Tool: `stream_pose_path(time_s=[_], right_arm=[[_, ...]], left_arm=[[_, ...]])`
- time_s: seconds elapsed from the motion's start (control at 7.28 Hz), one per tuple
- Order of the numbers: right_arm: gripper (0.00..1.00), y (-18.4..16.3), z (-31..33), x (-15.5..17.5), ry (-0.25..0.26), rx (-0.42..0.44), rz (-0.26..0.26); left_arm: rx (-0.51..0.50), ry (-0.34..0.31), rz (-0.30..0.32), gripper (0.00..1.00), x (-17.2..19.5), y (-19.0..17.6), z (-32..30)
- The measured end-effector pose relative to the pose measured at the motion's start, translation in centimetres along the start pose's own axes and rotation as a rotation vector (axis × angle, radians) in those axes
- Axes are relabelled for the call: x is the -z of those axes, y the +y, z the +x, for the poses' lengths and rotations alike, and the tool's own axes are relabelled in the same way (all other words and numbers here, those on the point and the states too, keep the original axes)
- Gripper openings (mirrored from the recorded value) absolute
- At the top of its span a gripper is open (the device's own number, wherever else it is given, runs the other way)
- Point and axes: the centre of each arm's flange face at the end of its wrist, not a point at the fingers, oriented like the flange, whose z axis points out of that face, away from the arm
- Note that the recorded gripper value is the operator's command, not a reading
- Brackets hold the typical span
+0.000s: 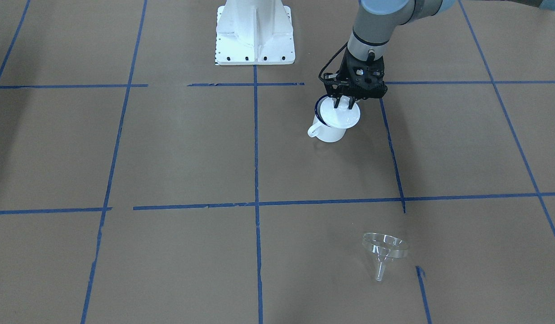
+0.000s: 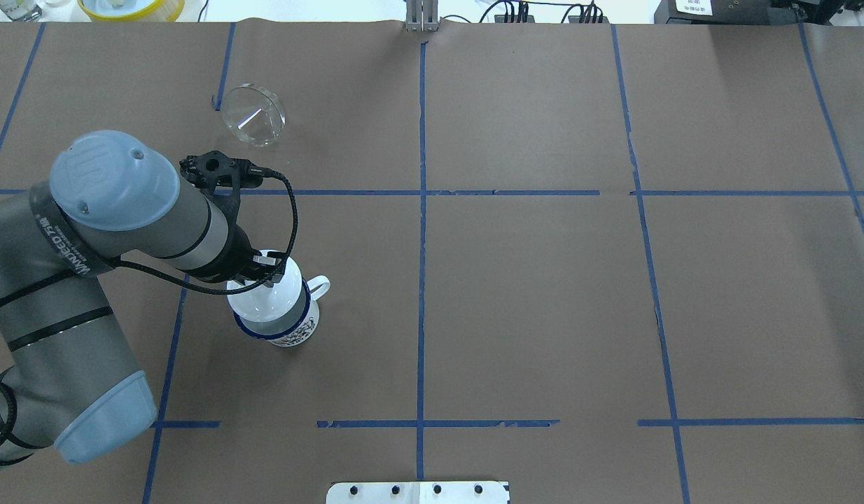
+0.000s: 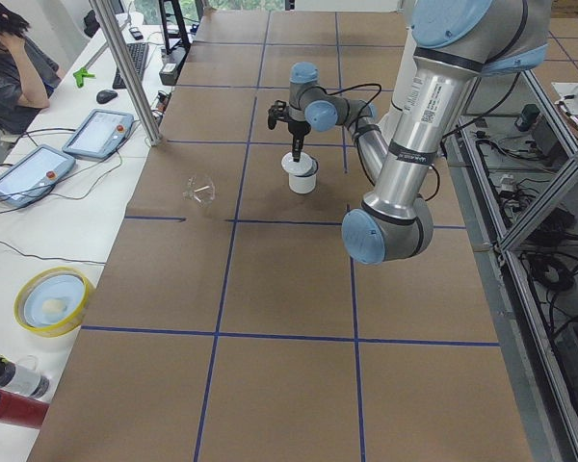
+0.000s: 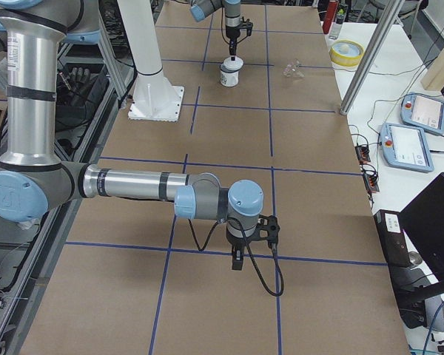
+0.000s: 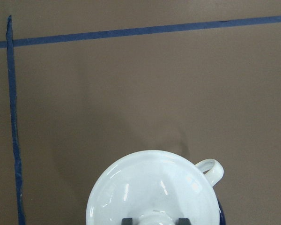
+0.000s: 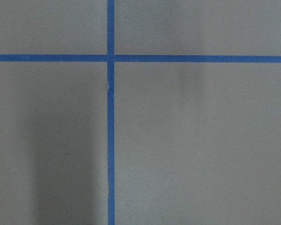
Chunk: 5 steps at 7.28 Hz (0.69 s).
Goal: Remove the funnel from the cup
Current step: 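Lower the white lid onto the mug and press it down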
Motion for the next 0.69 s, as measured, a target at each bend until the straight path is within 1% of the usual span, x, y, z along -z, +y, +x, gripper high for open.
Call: stream_pose_path(time_s=[0.69], right_arm=[[1.0, 0.0, 0.0, 0.0, 0.0, 0.0, 0.0]], left_arm=[[0.001, 0.003, -0.017, 0.0, -0.57, 1.02, 0.71]])
